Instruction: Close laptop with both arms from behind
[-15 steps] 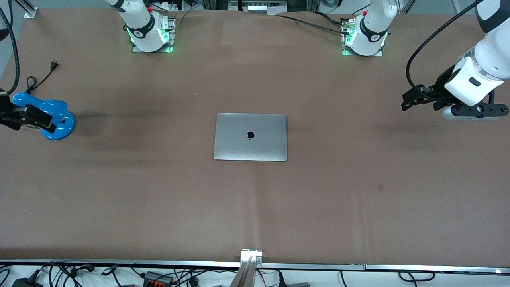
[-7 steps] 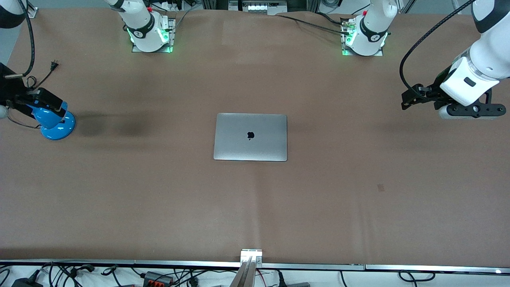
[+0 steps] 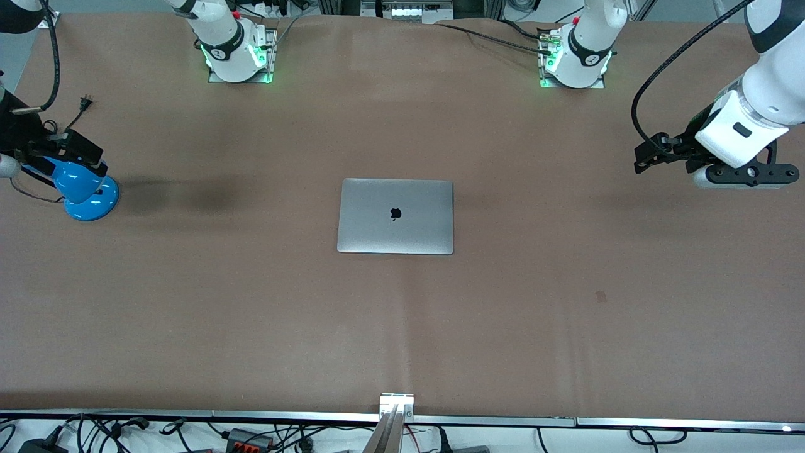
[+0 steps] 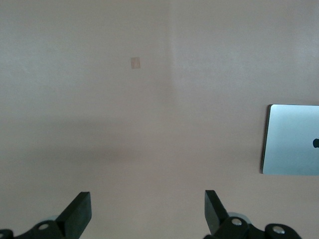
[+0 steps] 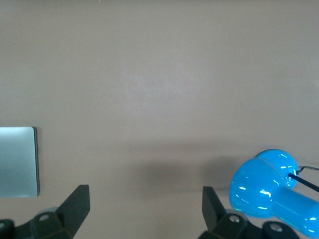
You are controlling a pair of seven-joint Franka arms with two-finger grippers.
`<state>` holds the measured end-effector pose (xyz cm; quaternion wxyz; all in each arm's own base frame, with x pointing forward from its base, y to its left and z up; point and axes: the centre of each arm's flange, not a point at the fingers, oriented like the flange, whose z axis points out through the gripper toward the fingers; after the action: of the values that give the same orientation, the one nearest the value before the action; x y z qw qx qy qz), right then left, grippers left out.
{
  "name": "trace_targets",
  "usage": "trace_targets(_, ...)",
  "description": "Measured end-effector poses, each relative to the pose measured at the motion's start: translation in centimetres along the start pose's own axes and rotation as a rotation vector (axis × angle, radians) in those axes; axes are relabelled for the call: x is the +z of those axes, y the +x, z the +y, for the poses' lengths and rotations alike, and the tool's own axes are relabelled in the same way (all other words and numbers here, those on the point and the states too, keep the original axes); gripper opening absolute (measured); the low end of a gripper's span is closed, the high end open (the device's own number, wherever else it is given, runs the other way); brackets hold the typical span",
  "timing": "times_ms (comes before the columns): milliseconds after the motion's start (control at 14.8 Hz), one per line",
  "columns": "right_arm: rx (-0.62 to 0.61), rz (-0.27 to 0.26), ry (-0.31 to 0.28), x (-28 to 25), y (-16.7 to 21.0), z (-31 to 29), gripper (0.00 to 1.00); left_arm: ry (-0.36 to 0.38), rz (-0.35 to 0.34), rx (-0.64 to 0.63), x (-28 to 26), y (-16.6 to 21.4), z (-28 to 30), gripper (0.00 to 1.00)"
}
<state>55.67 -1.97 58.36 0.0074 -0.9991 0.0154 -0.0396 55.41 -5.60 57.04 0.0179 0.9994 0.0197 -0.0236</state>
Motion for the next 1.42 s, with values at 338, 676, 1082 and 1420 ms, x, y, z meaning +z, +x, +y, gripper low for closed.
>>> trace_targets(338,0.000,-0.025,0.000,0.2,-0.3,0.0,1.00,0.000,-0.014,-0.010,0.7,0.4,-0.8,1.00)
trace_targets(676,0.006,-0.025,-0.010,0.2,-0.3,0.5,1.00,-0.001,-0.013,0.012,0.7,0.6,-1.3,1.00)
trace_targets(1082,0.009,-0.025,-0.013,0.0,-0.4,0.6,1.00,-0.001,-0.012,0.018,0.6,0.6,-1.0,1.00)
trace_targets(1420,0.010,-0.043,-0.012,0.0,-0.7,0.7,1.00,-0.002,-0.009,0.022,0.5,0.6,-0.8,1.00)
